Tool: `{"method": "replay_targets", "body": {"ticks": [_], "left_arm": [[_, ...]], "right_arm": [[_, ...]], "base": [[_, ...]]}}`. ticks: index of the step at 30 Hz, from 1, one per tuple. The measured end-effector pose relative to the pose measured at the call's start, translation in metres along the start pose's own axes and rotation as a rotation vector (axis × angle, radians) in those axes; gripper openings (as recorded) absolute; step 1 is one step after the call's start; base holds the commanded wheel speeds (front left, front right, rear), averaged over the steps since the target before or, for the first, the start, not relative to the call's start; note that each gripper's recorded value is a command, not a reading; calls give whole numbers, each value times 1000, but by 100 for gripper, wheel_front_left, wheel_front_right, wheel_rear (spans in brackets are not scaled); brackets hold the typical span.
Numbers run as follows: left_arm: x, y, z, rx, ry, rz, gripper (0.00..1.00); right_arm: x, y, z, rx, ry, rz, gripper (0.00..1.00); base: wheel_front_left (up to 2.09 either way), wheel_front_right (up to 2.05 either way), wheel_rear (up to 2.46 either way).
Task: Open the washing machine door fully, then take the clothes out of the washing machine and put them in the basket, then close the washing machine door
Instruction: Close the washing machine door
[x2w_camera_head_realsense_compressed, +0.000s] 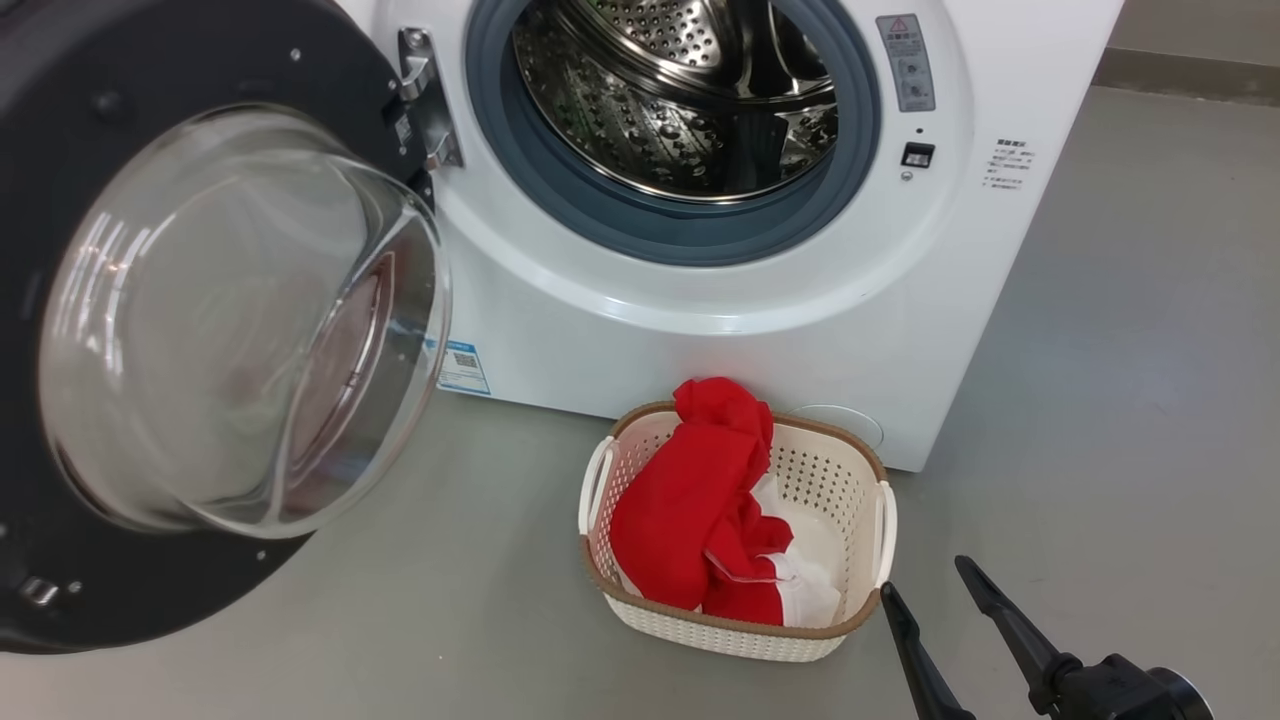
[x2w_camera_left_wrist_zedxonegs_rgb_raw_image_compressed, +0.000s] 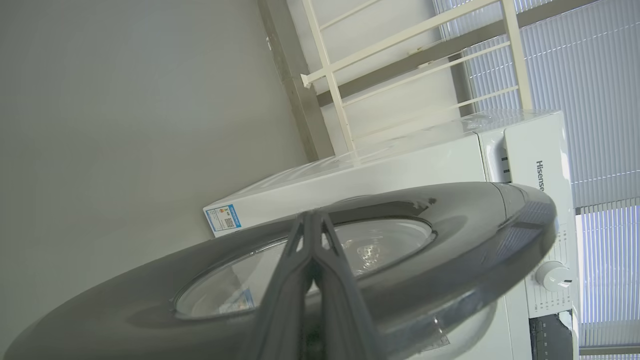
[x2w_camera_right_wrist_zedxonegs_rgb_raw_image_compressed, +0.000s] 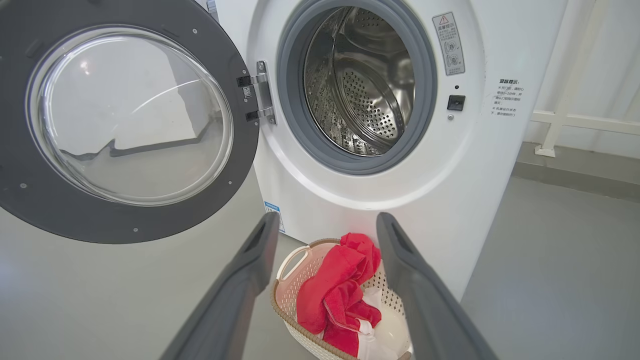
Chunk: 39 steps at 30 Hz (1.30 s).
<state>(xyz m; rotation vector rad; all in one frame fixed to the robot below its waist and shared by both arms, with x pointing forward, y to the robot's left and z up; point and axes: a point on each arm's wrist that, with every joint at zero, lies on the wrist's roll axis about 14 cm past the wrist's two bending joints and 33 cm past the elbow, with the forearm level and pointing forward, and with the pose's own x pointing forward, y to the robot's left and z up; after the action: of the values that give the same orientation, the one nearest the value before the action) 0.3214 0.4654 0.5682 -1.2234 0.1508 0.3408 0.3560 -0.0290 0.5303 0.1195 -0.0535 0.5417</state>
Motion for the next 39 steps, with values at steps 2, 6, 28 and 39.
{"method": "replay_targets", "body": {"ticks": [2,6,28,39], "left_arm": [[0,-2,-4,0,14,-9,0],[-1,-9,-10,4,37,-44,0],[-35,-50,-77,-31,179,-234,0],[-56,-65,-104,-83,221,-289,0]], "right_arm": [[1,1,-1,1,2,4,100],[2,4,0,2,-7,13,100],[1,12,7,36,-49,28,100],[0,12,5,50,-54,25,100]], "base": [[0,0,0],[0,0,0],[0,0,0],[0,0,0]]}}
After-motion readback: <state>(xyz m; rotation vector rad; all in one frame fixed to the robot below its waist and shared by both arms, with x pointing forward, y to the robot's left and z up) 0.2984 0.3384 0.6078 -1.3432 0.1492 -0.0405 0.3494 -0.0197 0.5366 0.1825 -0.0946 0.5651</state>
